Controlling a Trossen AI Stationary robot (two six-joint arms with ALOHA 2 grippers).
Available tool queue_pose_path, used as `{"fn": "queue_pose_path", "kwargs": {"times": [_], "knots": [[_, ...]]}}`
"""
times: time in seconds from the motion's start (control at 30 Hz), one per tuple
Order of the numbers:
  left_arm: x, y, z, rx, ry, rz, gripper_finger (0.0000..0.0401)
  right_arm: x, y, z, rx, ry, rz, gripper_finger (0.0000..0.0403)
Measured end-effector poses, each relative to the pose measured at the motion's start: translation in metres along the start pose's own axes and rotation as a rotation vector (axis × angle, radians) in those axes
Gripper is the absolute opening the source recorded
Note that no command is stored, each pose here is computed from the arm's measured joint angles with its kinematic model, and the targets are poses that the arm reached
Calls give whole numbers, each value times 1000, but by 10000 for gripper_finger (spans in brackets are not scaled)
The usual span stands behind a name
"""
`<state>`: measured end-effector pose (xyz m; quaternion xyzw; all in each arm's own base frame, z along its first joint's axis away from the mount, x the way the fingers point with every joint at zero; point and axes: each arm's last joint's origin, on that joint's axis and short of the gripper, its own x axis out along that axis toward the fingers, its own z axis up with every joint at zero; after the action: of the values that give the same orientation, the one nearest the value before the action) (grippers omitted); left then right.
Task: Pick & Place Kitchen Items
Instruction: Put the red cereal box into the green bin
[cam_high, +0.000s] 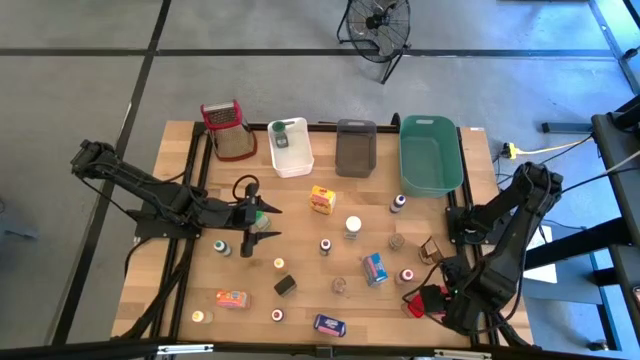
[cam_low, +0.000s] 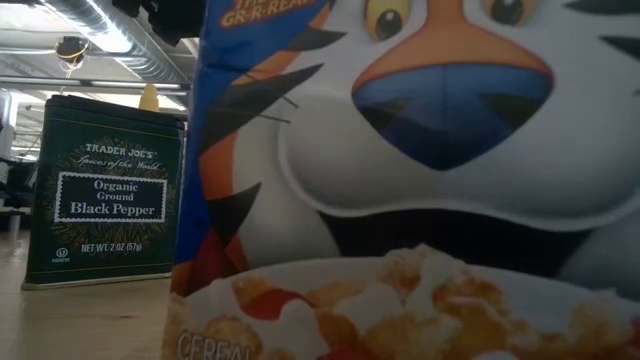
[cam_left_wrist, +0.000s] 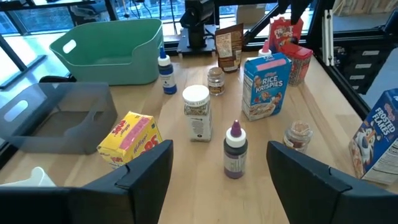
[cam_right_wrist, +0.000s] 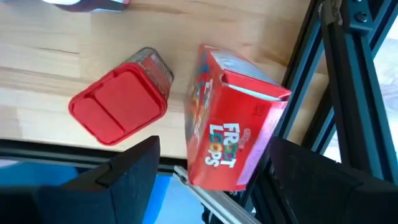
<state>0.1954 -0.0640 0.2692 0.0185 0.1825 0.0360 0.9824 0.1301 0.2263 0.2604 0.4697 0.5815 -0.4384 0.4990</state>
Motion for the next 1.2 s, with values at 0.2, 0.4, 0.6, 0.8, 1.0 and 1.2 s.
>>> {"fn": "queue_pose_path", "kwargs": {"times": [0.2,0.4,0.6,0.8,1.0,1.2], "knots": [[0,0,0,0,0,0,255,7,3,-2,3,-24,-21,307],[0,0,0,1,0,0,253,14,5,-4,8,-51,-44,307],[0,0,0,2,0,0,255,18,7,-5,9,-61,-53,307],[0,0,0,2,1,0,254,18,7,-5,18,-56,-59,307],[0,0,0,3,2,-1,254,18,6,-5,17,-55,-59,294],[0,0,0,5,3,0,255,18,5,-8,19,-46,-51,258]]}}
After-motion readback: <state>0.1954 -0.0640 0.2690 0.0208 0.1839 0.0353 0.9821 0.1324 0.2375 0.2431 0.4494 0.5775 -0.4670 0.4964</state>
